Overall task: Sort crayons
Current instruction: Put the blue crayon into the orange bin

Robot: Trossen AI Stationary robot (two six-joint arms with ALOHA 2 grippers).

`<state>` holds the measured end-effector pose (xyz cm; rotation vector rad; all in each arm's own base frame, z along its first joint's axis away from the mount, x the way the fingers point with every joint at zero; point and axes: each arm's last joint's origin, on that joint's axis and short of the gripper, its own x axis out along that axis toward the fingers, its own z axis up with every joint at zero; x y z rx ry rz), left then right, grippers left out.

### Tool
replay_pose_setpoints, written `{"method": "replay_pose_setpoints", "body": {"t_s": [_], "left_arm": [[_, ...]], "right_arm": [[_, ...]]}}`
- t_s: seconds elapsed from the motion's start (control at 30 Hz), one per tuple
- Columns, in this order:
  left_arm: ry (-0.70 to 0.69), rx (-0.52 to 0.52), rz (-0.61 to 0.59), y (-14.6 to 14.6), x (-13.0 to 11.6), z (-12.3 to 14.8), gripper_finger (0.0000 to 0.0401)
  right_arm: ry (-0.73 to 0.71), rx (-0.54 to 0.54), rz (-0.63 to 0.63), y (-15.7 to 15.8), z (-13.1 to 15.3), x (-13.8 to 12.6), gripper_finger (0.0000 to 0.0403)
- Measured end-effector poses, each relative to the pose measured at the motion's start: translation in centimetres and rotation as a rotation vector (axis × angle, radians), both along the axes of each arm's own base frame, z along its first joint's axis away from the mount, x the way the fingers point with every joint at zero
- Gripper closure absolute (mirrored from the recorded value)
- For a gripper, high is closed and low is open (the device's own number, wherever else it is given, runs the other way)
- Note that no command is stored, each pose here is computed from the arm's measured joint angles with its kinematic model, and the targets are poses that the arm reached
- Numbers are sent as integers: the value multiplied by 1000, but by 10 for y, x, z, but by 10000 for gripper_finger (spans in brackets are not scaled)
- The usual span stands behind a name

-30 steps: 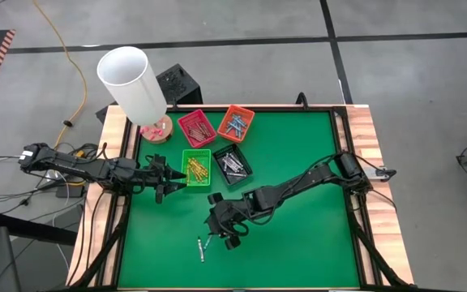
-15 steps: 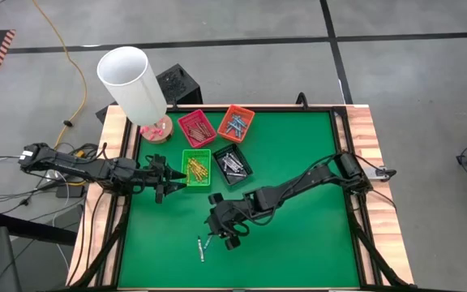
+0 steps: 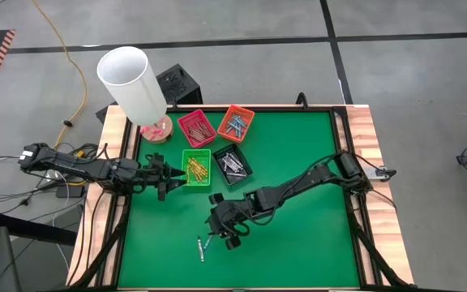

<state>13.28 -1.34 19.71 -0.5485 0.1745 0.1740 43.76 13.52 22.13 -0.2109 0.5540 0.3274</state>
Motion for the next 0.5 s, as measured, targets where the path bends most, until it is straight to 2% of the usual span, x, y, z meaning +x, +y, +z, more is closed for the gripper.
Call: {"method": "replay_pose_setpoints", "body": {"t_s": [0.5], "left_arm": [[2, 20, -3, 0, 0, 0, 194]], "right_arm": [[-16, 9, -15, -5, 1, 2, 227]]}}
